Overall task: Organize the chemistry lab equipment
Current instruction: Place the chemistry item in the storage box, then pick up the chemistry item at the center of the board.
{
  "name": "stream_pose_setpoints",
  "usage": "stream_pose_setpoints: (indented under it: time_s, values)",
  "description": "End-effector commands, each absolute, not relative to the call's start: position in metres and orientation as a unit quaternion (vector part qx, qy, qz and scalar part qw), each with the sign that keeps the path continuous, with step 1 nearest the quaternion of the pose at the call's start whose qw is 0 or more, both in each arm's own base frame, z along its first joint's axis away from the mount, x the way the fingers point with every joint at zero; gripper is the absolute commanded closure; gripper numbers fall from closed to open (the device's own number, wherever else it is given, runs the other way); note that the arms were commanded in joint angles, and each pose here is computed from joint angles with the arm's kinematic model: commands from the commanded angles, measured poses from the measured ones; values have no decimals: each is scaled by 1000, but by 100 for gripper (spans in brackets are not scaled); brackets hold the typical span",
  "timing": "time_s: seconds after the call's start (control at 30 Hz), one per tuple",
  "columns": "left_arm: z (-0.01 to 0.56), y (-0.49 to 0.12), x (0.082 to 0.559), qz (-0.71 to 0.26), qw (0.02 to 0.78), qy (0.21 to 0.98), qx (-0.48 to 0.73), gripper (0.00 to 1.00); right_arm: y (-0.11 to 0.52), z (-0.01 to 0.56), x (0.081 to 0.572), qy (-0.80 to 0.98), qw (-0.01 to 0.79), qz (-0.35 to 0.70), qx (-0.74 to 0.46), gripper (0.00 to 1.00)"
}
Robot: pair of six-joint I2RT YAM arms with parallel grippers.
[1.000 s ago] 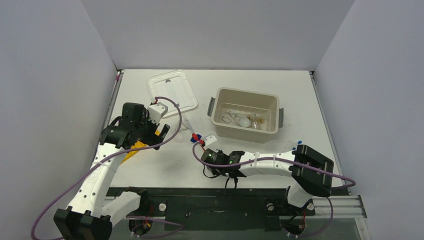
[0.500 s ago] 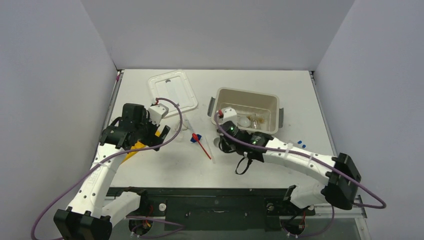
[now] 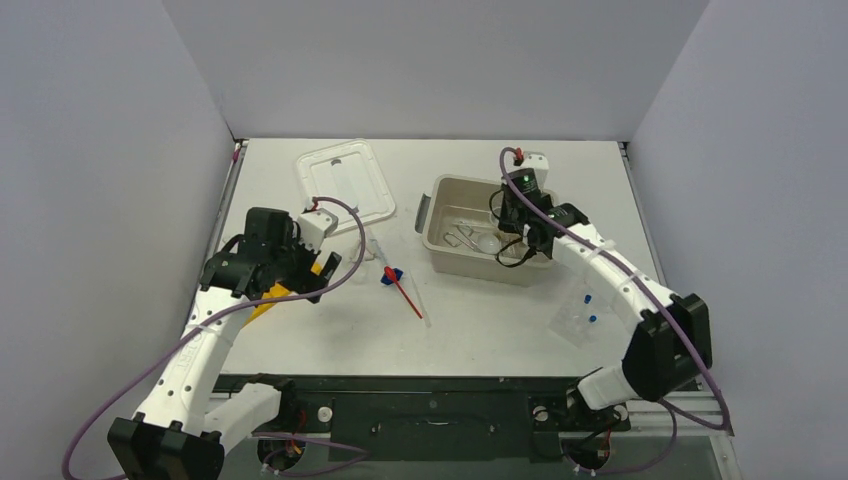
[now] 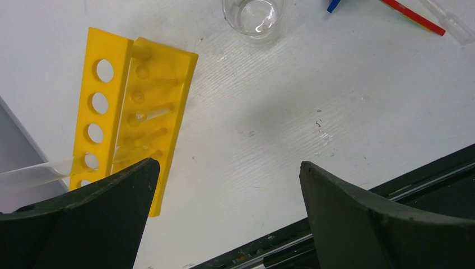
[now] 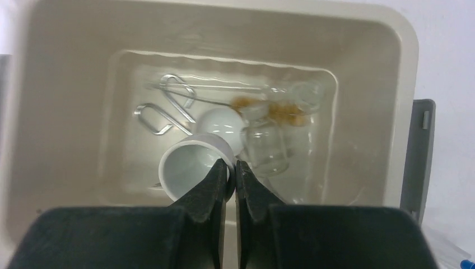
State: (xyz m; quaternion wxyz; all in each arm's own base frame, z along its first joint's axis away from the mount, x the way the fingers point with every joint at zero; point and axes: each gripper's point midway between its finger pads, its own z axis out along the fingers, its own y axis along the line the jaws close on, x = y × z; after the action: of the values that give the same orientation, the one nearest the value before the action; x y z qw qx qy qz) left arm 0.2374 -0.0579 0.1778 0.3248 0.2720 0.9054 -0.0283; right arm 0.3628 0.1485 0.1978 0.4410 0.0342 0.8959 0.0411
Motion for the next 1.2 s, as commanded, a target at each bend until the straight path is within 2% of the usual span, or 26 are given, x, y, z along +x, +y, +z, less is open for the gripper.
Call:
stream_pose_setpoints:
  time_s: [0.0, 0.3, 0.47, 0.6, 0.83, 1.03, 1.17]
  values:
    - [177, -59, 238, -33, 327, 905, 271, 3, 132, 151, 376, 915, 401, 4, 54, 100]
    - [172, -59, 237, -34, 319, 906, 275, 3, 125, 102, 399, 927, 366, -41, 76, 99]
    - [171, -59, 236, -35, 316, 907, 276, 3, 125, 95, 402, 929, 358, -46, 84, 70]
    - [171, -57, 234, -32, 316, 907, 277, 3, 132, 126, 401, 915, 393, -35, 86, 59]
    - [171, -57, 235, -29, 316, 907, 276, 3, 166, 223, 382, 869, 491, -14, 54, 53]
    - [171, -53, 239, -20, 320, 910, 264, 3, 252, 264, 339, 852, 520, 50, -41, 50]
    - [172, -45, 245, -11, 323, 916, 238, 3, 315, 252, 319, 853, 501, 88, -118, 49]
